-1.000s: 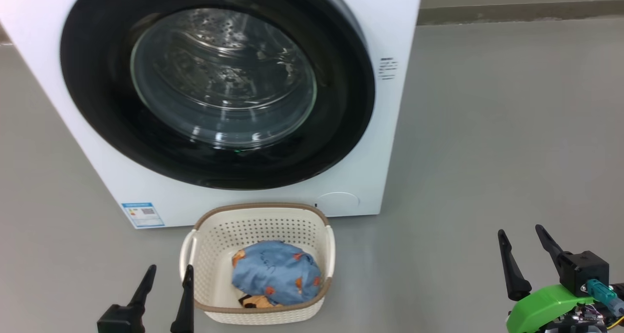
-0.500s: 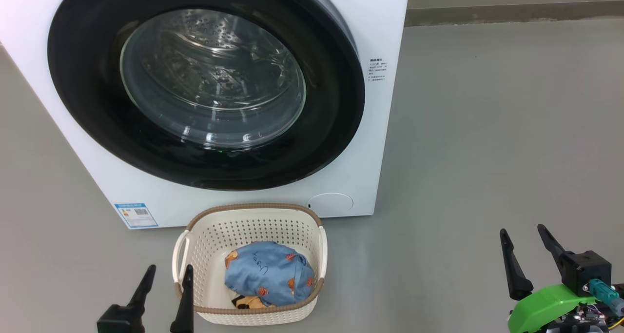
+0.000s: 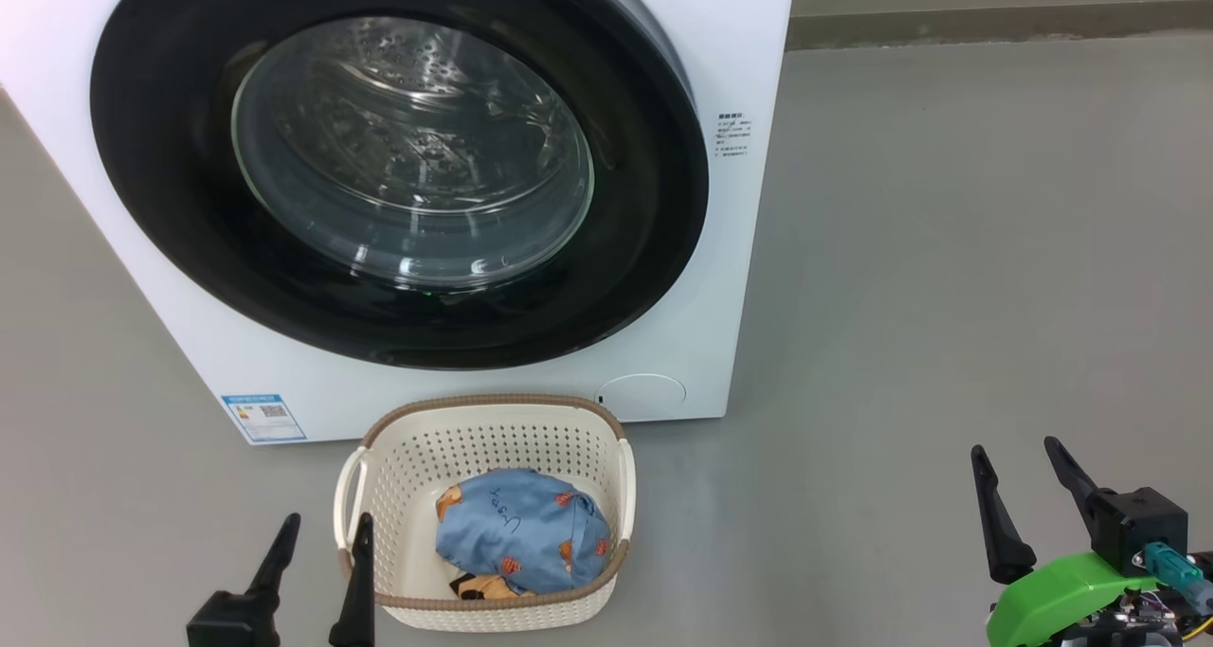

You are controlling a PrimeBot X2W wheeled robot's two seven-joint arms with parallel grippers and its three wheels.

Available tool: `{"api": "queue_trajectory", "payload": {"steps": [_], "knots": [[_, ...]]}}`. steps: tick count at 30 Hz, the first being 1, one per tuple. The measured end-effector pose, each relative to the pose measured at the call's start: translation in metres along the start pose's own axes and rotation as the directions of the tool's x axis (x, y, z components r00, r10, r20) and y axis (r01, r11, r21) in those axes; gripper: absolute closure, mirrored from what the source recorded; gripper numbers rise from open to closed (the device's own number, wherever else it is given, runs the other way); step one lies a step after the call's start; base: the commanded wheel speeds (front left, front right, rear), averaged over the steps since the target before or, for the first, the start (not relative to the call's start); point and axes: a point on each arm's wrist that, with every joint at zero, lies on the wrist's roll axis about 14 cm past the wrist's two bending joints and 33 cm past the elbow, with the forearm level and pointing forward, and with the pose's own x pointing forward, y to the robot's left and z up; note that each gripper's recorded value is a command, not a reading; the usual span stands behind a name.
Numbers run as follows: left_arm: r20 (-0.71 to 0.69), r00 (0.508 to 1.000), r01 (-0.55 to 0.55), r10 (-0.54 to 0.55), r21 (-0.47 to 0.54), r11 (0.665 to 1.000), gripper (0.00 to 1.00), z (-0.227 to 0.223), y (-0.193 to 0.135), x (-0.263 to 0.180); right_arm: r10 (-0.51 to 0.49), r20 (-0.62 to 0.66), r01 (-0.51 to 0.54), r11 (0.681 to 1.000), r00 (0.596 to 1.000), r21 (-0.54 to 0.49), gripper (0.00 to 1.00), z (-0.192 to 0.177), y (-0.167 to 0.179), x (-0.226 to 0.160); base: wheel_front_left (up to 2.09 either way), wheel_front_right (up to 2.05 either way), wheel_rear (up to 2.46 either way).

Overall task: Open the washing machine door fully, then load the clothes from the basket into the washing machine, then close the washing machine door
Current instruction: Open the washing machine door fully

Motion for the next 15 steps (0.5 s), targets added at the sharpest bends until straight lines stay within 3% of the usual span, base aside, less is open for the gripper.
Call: {"api": "queue_trajectory", "payload": {"steps": [9,11,12,15], "knots": [[-0.011,1.0,0.002,-0.002,0.0,1.0,0.0,-0.004,-0.001,0.001,-0.003,-0.007,0.003,1.0,1.0,0.014,0.0,-0.003,-0.001,0.001,0.0,0.0,0.0],[-0.016,1.0,0.001,-0.001,0.0,1.0,0.0,-0.005,0.0,0.002,-0.012,-0.008,0.013,0.998,1.0,0.068,0.0,-0.004,-0.002,0.003,0.0,0.0,0.0],[-0.02,1.0,0.001,-0.001,0.002,1.0,0.0,-0.006,0.0,0.003,-0.029,-0.01,0.03,0.986,1.0,0.165,0.0,-0.005,-0.003,0.008,0.0,0.0,0.0],[-0.03,1.0,-0.002,0.002,0.001,1.0,0.0,-0.009,0.002,0.005,-0.048,-0.01,0.049,0.951,0.999,0.304,0.0,-0.003,-0.005,0.019,0.0,0.0,0.0]]}}
